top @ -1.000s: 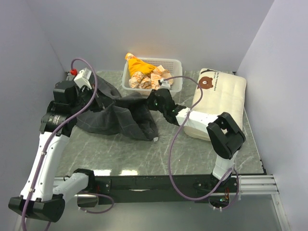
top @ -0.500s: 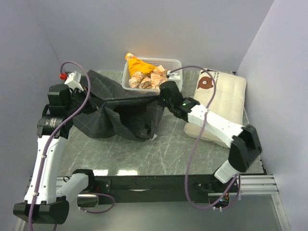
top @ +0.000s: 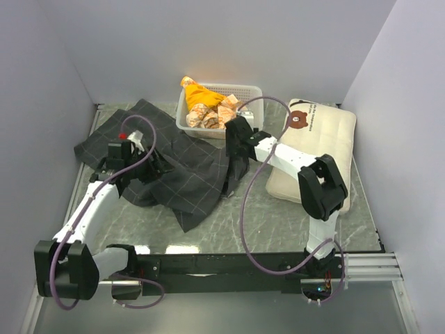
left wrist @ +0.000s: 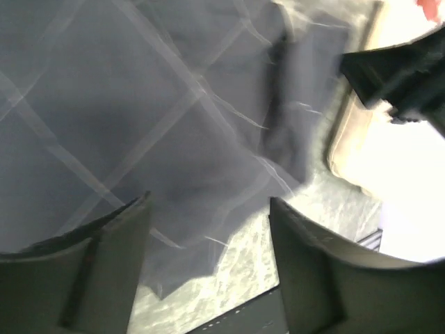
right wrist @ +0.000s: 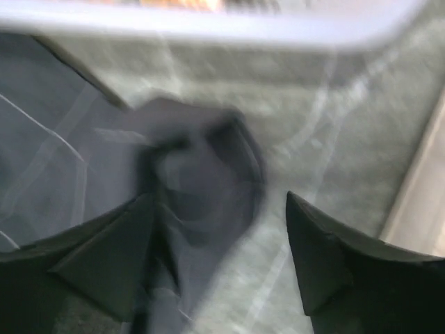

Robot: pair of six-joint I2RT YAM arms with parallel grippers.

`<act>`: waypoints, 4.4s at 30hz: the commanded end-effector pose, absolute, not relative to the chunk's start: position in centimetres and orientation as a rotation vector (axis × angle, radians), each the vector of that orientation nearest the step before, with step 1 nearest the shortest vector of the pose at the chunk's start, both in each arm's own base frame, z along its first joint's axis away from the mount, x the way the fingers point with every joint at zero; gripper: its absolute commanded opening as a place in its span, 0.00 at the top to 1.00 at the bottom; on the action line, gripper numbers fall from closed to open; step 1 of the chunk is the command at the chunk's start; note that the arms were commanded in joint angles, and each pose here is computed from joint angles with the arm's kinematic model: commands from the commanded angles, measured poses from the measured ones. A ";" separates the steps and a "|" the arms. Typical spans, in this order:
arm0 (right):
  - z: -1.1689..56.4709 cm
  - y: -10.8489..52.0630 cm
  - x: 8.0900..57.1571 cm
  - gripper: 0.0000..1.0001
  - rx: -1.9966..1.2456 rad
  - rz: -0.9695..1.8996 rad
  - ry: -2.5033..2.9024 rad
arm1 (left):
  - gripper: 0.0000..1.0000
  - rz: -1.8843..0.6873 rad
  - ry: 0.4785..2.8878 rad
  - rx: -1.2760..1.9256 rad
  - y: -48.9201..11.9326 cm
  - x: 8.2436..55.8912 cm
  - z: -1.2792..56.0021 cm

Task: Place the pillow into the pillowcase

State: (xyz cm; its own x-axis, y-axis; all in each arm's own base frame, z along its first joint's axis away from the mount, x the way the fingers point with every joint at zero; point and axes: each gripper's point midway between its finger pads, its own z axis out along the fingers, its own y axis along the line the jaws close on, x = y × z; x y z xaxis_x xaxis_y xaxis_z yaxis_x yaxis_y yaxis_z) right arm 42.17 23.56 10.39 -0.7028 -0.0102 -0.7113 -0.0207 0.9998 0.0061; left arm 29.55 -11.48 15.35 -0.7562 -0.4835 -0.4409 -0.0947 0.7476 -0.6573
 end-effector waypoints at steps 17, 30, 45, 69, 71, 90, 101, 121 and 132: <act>24.0 5.8 29.3 0.00 0.608 0.213 1.951 | 0.07 -0.988 2.186 0.210 -39.4 27.0 18.9; 24.3 5.4 25.9 0.00 0.573 0.281 1.933 | 0.01 -1.054 2.252 0.141 -51.4 30.6 10.3; 23.9 5.0 27.0 0.00 0.545 0.221 1.926 | 0.99 -1.251 2.095 0.198 -48.0 26.9 17.1; 18.9 4.7 36.4 0.00 0.460 0.069 2.043 | 0.99 -0.879 2.191 -0.191 -20.1 26.9 18.0; 17.6 4.5 37.6 0.00 0.454 0.067 2.086 | 0.99 -0.881 2.225 -0.216 -19.8 27.3 16.7; 3.4 6.8 35.8 0.49 0.607 0.314 2.359 | 0.99 -0.828 2.264 -0.348 -16.3 29.7 14.3; 13.8 3.0 29.4 1.00 0.735 0.288 2.069 | 0.99 -0.848 2.212 -0.200 -21.5 30.0 18.4; 20.6 5.9 27.5 0.16 0.419 0.401 2.005 | 0.48 -0.997 2.245 0.116 -38.5 34.1 19.7; 15.4 17.9 25.2 0.04 -0.214 0.336 2.191 | 0.10 -0.641 2.223 -0.106 -26.6 31.2 18.9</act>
State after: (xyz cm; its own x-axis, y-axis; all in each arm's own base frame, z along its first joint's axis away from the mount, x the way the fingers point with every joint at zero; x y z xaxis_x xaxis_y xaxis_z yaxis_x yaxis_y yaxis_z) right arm 24.75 16.15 15.10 -0.6345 0.1022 -0.7661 -0.1805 0.9442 0.2755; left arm 32.58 -31.81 18.78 -0.7401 -0.2337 -0.6306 0.2216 0.8005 -0.5568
